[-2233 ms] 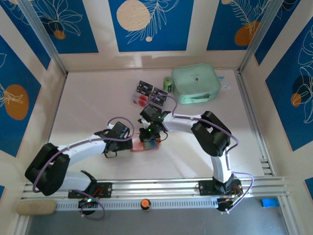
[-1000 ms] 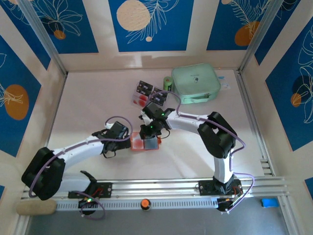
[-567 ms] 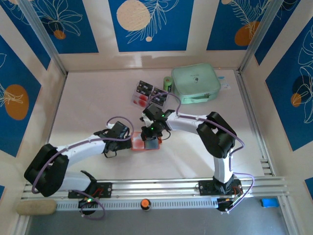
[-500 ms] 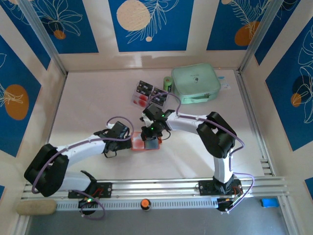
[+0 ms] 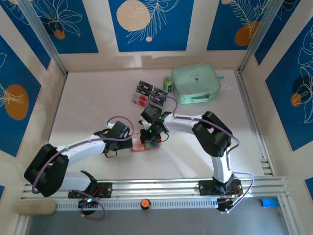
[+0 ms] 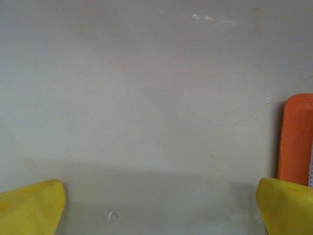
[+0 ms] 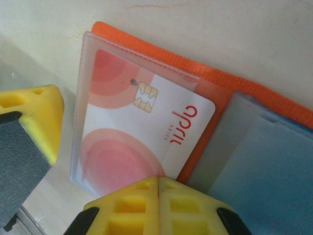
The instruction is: Put the credit cards into the card holder
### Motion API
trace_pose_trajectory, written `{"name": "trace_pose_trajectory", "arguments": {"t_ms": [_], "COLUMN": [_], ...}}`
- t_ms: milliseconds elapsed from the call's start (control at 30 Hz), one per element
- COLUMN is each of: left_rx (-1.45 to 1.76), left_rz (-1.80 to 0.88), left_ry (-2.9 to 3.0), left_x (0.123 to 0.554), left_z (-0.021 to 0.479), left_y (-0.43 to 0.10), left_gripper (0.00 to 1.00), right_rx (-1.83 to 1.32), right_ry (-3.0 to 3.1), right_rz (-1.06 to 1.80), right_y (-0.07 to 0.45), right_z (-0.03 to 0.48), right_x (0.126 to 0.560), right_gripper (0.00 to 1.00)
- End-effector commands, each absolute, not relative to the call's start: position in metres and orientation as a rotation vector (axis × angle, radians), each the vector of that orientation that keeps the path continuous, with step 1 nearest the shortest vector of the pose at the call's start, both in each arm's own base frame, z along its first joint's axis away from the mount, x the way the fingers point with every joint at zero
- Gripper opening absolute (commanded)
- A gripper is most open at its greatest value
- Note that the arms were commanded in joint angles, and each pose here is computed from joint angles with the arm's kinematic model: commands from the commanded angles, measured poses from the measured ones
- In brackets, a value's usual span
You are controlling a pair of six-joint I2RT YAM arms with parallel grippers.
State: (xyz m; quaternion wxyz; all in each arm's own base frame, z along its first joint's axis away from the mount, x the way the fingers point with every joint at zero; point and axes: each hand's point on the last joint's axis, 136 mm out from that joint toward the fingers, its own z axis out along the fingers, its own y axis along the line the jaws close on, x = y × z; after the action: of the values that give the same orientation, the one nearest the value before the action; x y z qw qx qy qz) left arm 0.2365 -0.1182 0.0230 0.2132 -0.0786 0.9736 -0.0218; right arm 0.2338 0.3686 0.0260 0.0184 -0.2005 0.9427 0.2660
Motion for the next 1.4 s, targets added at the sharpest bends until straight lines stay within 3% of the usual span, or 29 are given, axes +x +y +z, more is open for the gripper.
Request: {"name": "trace_pose_trajectory", "arguments": {"t_ms": [0,767,1367], "left_rx": [-0.227,-0.260,0.030], "left_rz": [-0.061,0.005,-0.139], "left_ry": [2.716,2.640,2.534], "left_x": [0.234,0.235,0.284], "left_z": [0.020,0.053,0.156], "left_y": [-0.116,-0.099,-0.145], "left_gripper": [1.00,1.00,1.00], "right_rx": [-0.625,-0.575,-0.437], "right_ry": [2.938,2.867,2.807], "right_rz": [0.855,0.891,0.872], "right_y": [0.376,0.364,0.319], "right_z": [0.026,0.058,0.092], "right_x": [0.231,0.243,0.263], "right_gripper": [0.00,0.00,0.01]}}
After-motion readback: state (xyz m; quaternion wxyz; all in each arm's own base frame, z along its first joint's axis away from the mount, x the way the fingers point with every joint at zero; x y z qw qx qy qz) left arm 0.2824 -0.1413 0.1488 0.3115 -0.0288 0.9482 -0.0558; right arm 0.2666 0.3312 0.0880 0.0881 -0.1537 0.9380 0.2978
